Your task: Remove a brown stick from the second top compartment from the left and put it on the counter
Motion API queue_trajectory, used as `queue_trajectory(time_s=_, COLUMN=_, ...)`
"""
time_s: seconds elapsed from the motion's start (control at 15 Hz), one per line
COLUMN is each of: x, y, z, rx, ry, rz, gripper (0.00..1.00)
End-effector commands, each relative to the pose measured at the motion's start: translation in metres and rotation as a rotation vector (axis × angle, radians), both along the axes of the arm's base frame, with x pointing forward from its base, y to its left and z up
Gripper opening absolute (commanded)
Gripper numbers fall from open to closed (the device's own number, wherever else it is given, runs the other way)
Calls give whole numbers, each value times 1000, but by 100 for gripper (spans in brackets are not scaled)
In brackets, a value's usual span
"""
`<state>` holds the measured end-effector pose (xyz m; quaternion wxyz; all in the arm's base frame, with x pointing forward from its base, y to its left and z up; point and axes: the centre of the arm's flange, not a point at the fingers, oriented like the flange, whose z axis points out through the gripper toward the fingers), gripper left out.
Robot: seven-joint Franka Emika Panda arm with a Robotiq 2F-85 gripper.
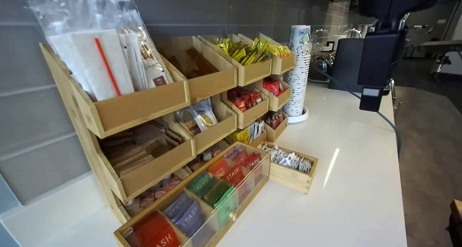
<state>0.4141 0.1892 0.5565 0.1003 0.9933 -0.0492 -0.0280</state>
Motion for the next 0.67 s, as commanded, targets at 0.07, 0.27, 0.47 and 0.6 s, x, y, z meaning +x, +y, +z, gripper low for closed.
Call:
queue_trajectory(time_s=0.07, x=0, y=0, z=0, rx=0, ry=0, rz=0, gripper=100)
queue_trajectory(time_s=0.27, x=0, y=0, z=0, rx=0, ry=0, rz=0, gripper=100)
queue_trajectory(time_s=0.47, x=0, y=0, z=0, rx=0, ry=0, rz=0, gripper=100)
queue_trajectory(time_s=0.6, x=18, y=2, z=-4, rx=90, ry=-1, rz=-22, gripper=100)
